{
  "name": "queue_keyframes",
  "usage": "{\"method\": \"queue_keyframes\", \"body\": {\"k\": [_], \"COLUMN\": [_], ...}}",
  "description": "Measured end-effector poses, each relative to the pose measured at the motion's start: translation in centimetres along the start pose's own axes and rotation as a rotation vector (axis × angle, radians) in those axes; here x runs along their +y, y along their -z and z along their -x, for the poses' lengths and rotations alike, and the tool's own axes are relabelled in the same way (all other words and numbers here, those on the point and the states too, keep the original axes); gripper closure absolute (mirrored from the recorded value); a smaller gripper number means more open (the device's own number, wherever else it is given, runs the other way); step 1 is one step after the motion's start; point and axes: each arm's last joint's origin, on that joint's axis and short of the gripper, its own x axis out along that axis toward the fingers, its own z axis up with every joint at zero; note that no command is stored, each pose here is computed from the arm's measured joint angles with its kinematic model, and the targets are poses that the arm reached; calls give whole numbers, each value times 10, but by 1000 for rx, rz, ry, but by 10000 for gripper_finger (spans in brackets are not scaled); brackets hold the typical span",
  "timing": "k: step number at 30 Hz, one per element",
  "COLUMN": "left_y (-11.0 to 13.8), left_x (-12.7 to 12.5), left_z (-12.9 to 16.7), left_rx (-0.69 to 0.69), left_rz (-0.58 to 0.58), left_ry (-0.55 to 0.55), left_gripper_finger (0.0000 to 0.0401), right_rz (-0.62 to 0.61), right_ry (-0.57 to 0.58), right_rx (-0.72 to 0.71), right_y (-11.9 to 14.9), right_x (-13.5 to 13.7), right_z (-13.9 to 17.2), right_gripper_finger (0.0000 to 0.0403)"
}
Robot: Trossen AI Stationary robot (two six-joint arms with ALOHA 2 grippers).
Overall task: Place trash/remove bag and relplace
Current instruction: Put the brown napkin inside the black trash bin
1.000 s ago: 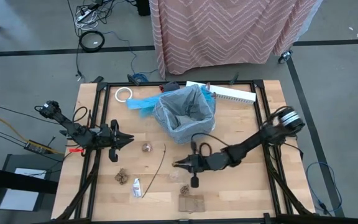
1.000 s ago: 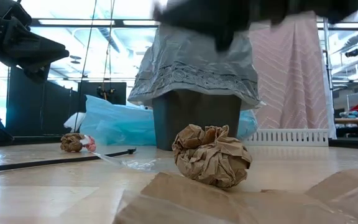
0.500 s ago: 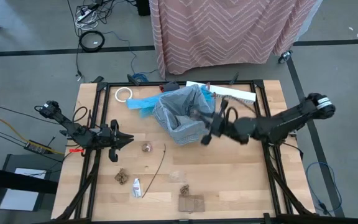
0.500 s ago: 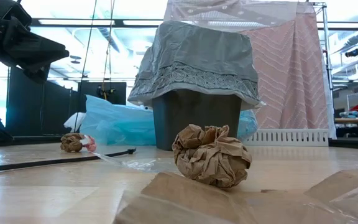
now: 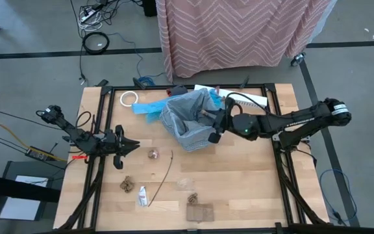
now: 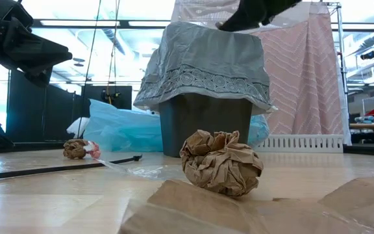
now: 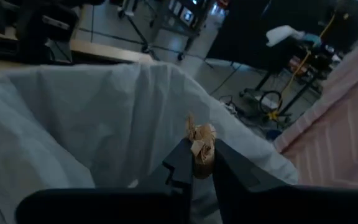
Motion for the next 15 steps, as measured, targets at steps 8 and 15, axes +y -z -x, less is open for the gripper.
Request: {"method": "queue_keyframes", "body": {"k": [8,15], "left_y": [0,0], "left_x": [0,0], "left_z": [0,0], "left_rx": [0,0], "left_rz": [-6,-2], "left_ry": [-1,0], "left_gripper_finger": [329,329], "right_rz": [-6,-41], "right_ry": [-16,-52], "right_rx": [-20,-89], "right_y": [-3,-13], "right_x": [4,15], "right_z": [7,22], "right_gripper_finger": [202,135]}}
